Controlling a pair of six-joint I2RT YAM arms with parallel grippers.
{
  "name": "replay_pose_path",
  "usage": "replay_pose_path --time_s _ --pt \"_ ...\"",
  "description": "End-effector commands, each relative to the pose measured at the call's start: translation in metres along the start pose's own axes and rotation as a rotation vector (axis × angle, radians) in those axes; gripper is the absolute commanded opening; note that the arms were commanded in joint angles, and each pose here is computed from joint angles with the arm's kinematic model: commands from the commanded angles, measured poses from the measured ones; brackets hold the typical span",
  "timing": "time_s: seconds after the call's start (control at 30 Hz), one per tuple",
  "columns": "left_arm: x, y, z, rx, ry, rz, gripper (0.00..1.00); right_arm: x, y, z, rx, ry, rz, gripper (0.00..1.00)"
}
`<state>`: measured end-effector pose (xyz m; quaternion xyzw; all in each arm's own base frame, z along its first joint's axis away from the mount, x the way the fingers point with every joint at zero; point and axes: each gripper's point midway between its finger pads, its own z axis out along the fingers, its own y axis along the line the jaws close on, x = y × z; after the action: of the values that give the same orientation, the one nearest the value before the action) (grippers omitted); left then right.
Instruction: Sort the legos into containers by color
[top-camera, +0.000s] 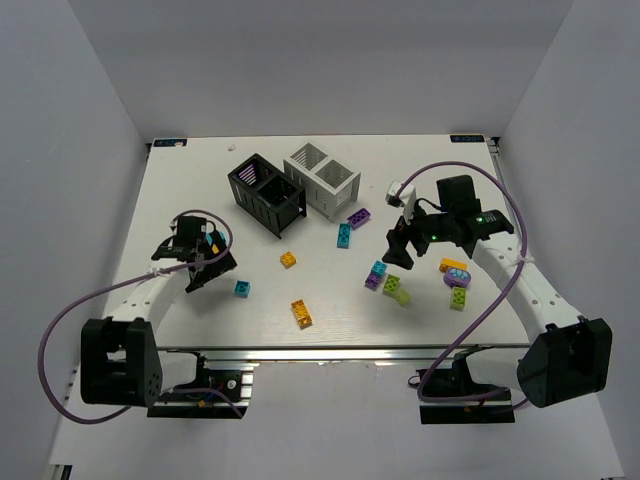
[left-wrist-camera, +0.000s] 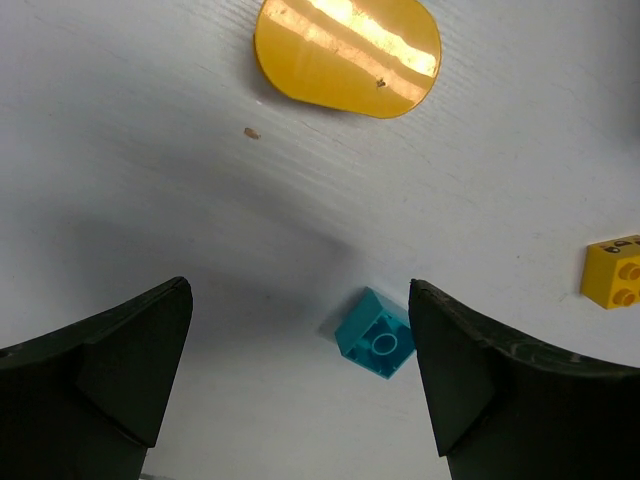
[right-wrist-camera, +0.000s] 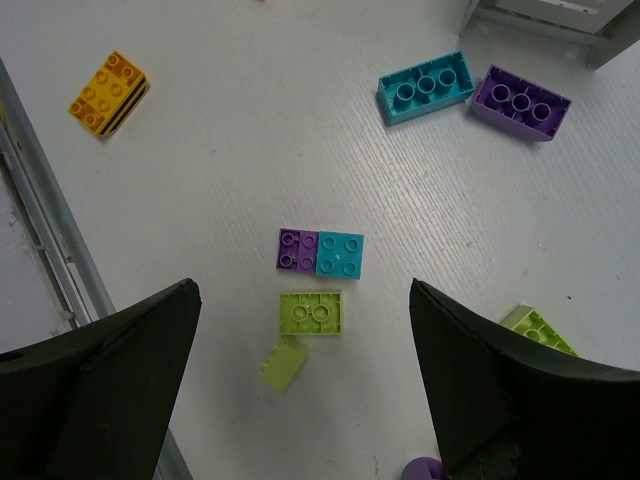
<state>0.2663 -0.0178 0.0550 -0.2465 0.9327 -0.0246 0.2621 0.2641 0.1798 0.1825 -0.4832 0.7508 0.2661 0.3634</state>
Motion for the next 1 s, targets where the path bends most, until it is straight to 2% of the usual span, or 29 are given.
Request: replay_pose_path --time_s 0.0,0.43,0.97 --pt "-0.007 -0.005 0.007 0.019 -0.003 0.038 0.98 -0.021 -0.002 -0.006 0.017 -0.062 -0.067 0.89" --pt "-0.054 -0.017 0.034 -0.066 -0.052 0.055 0.98 -0.021 -0.007 0.000 0.009 -0.065 -0.063 0.89" --pt "-0.074 -0.015 0.068 -0.161 -0.052 0.148 0.93 -0.018 -0.011 0.004 0.018 -0.058 -0.068 0.89"
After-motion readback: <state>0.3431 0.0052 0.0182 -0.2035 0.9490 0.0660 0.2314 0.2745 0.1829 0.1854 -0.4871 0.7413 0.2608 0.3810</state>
